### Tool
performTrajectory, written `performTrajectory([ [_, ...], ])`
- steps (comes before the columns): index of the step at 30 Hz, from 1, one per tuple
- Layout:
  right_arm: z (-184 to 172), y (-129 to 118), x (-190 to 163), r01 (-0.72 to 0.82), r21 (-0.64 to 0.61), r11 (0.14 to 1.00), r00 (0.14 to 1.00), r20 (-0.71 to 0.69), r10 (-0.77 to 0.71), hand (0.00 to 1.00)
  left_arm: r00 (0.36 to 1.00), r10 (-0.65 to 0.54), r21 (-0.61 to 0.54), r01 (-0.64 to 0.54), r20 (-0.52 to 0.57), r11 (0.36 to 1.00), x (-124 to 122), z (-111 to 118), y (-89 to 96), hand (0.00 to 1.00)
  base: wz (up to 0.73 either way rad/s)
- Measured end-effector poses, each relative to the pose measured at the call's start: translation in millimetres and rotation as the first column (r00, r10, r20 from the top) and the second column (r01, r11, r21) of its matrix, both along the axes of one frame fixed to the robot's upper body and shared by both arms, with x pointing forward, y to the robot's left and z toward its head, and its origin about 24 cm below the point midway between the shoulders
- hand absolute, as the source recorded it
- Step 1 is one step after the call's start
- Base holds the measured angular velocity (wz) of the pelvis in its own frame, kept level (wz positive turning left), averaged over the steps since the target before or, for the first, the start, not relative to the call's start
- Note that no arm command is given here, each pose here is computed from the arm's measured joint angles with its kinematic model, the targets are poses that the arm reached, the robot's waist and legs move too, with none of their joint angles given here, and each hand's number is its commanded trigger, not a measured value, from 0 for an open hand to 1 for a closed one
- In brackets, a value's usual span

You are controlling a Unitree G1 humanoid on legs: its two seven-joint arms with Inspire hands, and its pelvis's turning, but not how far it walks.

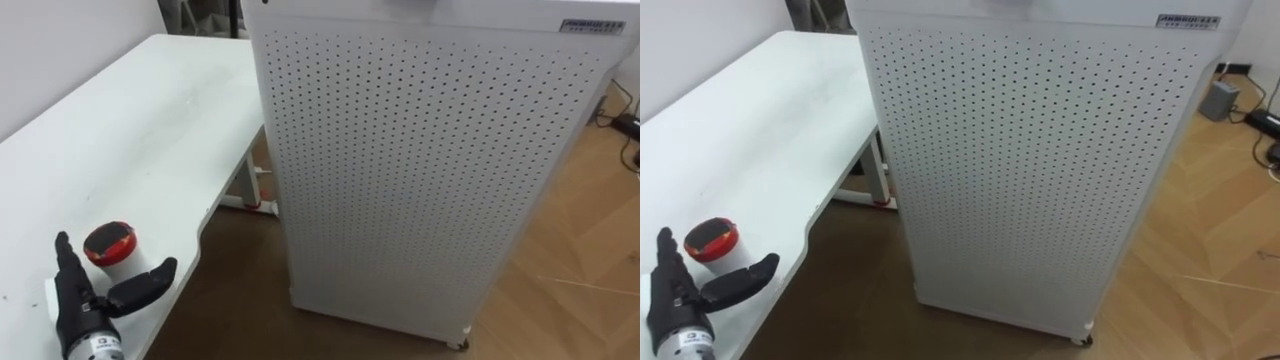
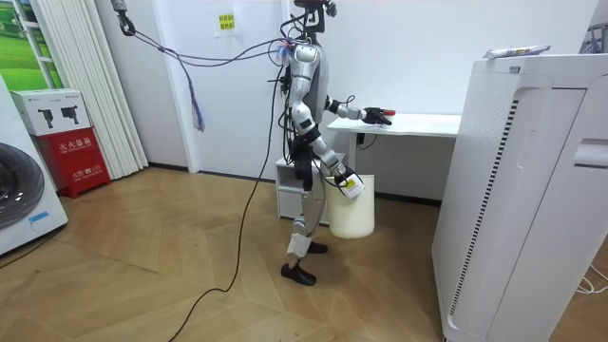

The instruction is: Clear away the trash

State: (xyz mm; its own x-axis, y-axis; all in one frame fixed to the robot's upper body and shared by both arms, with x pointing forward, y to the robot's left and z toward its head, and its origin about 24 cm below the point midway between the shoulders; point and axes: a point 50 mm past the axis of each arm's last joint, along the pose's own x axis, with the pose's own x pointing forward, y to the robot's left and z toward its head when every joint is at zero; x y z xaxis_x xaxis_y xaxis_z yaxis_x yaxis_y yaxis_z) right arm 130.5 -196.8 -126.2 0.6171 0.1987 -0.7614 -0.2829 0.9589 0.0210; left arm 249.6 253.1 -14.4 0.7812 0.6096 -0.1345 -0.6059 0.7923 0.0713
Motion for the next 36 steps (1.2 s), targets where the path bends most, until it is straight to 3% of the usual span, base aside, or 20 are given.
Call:
performTrajectory([
  [1, 0, 0, 0, 0.001, -0.001, 1.0, 1.0, 0.0, -0.001, 1.0, 1.0, 0.005, -0.013, -0.005, 0.005, 1.0, 1, 1, 0.2, 0.04, -0.05],
  [2, 0, 0, 0, 0.002, -0.002, 1.0, 1.0, -0.001, -0.002, 1.0, 1.0, 0.01, -0.025, -0.009, 0.011, 1.0, 3, 2, 0.8, 0.21, -0.04],
  [3, 0, 0, 0, 0.002, -0.002, 1.0, 1.0, -0.002, -0.002, 1.0, 1.0, 0.009, -0.024, -0.009, 0.011, 1.0, 4, 3, 1.1, 0.58, -0.03],
  [4, 0, 0, 0, 0.002, -0.003, 1.0, 1.0, -0.003, -0.002, 1.0, 1.0, 0.008, -0.021, -0.008, 0.013, 1.0, 5, 4, 1.8, 0.71, 0.0],
  [5, 0, 0, 0, 0.002, -0.003, 1.0, 1.0, -0.004, -0.002, 1.0, 1.0, 0.008, -0.02, -0.008, 0.013, 1.0, 6, 4, 2.1, 1.0, 0.0],
  [24, -3, -1, -3, 0.006, -0.008, 1.0, 0.999, -0.038, -0.006, 1.0, 1.0, 0.007, -0.023, -0.007, -0.006, 1.0, 8, 4, 6.3, 1.0, 0.0],
  [36, -3, 3, -2, -0.018, -0.01, 1.0, 0.999, -0.037, 0.018, 1.0, 1.0, -0.02, -0.027, 0.02, 0.01, 0.999, 21, 9, 3.7, 1.0, 0.0],
])
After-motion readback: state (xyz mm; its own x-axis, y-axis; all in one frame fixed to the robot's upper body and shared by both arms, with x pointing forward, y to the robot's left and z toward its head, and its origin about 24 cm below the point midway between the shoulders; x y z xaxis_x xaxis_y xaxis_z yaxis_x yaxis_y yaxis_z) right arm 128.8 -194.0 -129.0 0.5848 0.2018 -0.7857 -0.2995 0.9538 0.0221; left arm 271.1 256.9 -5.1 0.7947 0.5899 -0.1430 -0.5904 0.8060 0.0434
